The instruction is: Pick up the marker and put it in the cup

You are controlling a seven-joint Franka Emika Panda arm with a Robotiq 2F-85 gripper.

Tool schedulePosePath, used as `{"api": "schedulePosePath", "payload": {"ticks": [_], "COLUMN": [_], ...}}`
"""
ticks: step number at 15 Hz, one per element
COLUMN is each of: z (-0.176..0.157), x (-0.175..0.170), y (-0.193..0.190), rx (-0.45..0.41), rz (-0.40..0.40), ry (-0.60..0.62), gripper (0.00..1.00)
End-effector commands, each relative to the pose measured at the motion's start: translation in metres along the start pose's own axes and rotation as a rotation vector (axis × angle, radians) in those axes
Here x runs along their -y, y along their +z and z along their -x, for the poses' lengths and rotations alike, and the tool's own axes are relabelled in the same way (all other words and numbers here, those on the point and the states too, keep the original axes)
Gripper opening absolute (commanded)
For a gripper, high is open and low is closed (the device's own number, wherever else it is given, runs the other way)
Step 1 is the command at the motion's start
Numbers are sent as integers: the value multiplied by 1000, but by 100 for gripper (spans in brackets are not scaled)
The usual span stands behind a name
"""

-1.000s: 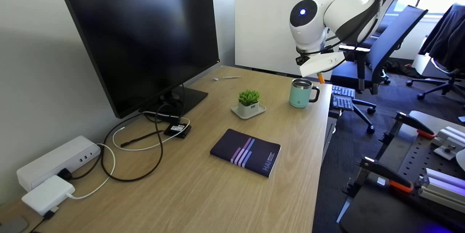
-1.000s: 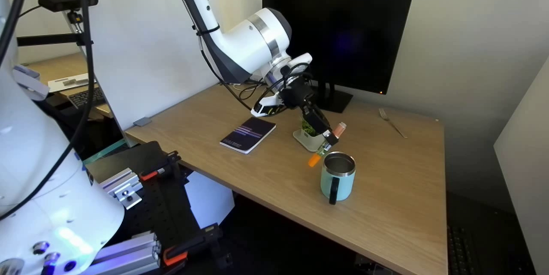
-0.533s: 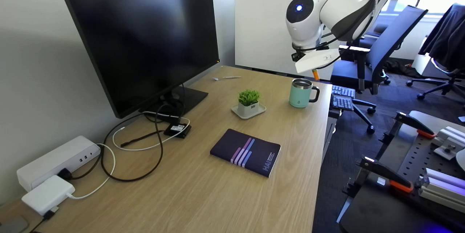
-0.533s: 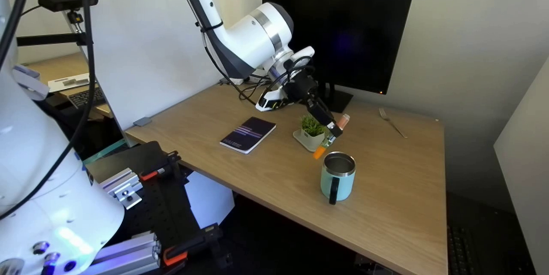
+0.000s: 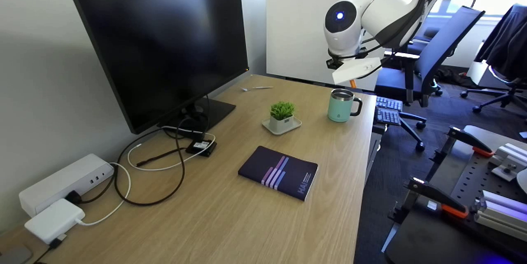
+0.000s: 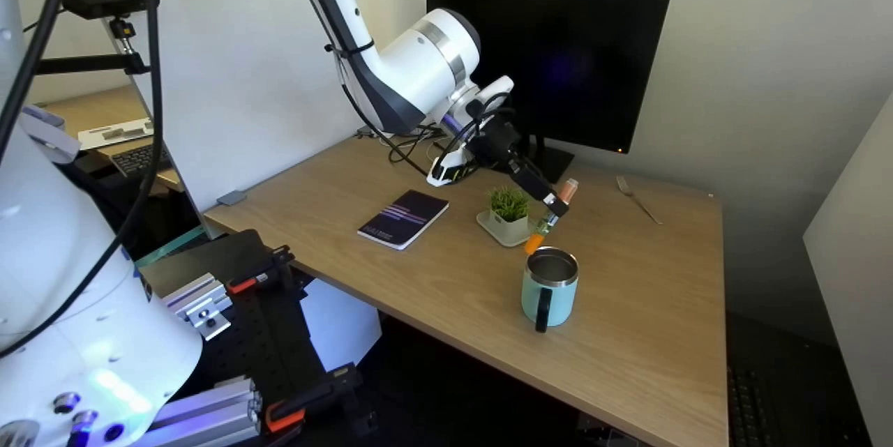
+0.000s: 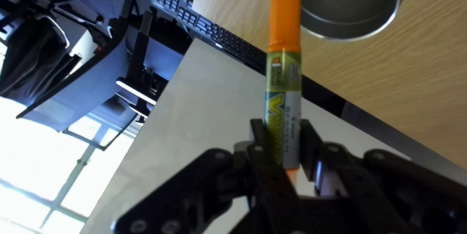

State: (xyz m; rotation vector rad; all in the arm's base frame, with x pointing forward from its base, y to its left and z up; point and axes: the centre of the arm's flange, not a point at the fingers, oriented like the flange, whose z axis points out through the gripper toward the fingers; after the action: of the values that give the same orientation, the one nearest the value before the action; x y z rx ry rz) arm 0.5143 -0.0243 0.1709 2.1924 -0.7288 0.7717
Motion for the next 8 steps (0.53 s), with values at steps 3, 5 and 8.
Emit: {"api": "schedulePosePath", "payload": {"ticks": [3, 5, 8], "z": [9, 15, 23], "x": [17, 22, 30], "y": [25, 35, 49], "rx": [-67, -75, -95], "rz": [-29, -37, -48], "ry": [5, 7, 16], "gripper": [6, 6, 6]}}
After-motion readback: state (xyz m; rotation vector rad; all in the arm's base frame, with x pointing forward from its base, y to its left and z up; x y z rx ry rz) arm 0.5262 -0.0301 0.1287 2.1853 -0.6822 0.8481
